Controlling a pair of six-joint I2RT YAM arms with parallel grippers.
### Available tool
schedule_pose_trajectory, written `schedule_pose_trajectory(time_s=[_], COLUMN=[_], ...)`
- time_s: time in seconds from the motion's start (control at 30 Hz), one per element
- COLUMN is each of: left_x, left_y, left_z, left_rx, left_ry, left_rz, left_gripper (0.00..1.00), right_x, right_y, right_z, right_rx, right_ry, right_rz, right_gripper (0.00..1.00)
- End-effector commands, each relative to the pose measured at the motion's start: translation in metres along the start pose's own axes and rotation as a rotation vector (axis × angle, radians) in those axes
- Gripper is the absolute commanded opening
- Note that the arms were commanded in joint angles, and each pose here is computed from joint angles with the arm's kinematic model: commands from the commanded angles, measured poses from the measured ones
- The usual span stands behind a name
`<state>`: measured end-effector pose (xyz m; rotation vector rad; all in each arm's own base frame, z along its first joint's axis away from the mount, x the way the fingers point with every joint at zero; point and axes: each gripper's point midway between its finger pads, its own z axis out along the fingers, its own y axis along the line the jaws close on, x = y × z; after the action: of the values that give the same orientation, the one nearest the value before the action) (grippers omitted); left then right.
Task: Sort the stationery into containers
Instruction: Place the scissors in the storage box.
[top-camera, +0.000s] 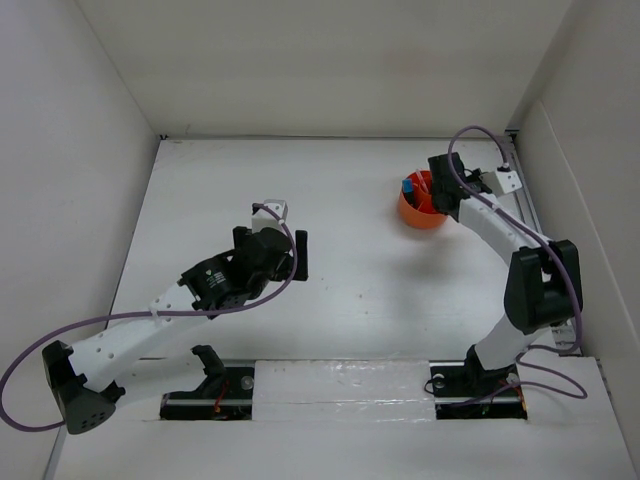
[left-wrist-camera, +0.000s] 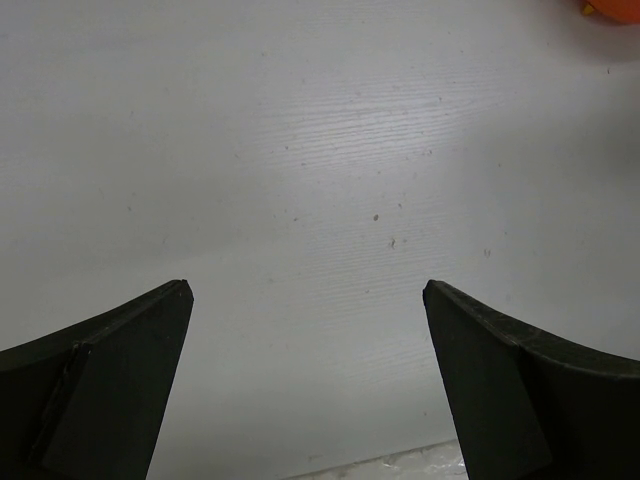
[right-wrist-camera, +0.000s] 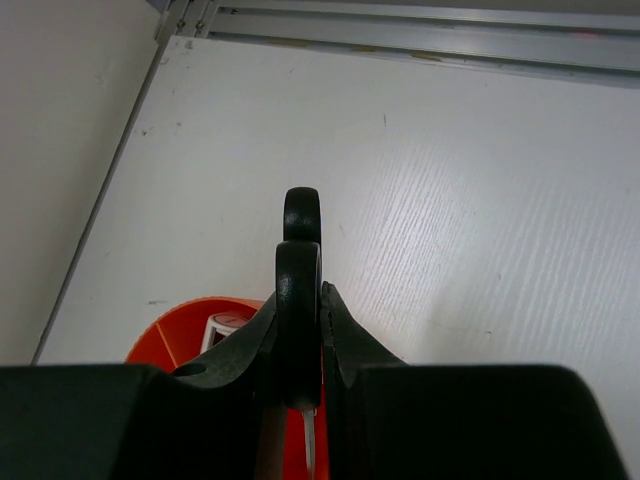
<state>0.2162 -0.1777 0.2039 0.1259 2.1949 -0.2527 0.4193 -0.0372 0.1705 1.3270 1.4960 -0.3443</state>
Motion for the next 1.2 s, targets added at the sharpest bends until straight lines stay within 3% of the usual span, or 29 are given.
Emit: schedule_pose_trajectory(time_s=[0.0,0.47,0.7,0.87,1.0,1.17], left_x=[-0.005,-0.006,-0.006,-0.006,-0.008,-0.008], left_y=[-0.001,-0.004,-0.004,-0.004,-0.004,-0.004], left_z=[-0.002,-0.004,-0.004,-0.004,-0.006,-0.006], left_rx=[0.016,0.041,0.041,0.041,0.045,0.045], left_ry=[-0.023,-0.027,-0.027,-0.027,-0.034,-0.034], left_rz=[-0.003,-0.012,-0.012,-0.003,-0.007,-0.007], left_gripper=[1.00,1.00,1.00,1.00,1.00,1.00], right_x=[-0.004,0.017,0.025,0.027,0.033,0.033], right_y=[0.025,0.033,0.032,0.034,0.029,0.032], right_z=[-0.006,-0.012,-0.014,-0.017,-0.015,-0.020], right_rx=[-0.051,-0.081,-0.082,-0.089,-0.080,-0.095], right_ry=[-0.005,0.043,0.059,0.063,0.066,0.077], right_rz=[0.047,0.037,0.017,0.013,-0.002,0.001], right_gripper=[0.00,0.00,0.08,0.20,0.22,0.38])
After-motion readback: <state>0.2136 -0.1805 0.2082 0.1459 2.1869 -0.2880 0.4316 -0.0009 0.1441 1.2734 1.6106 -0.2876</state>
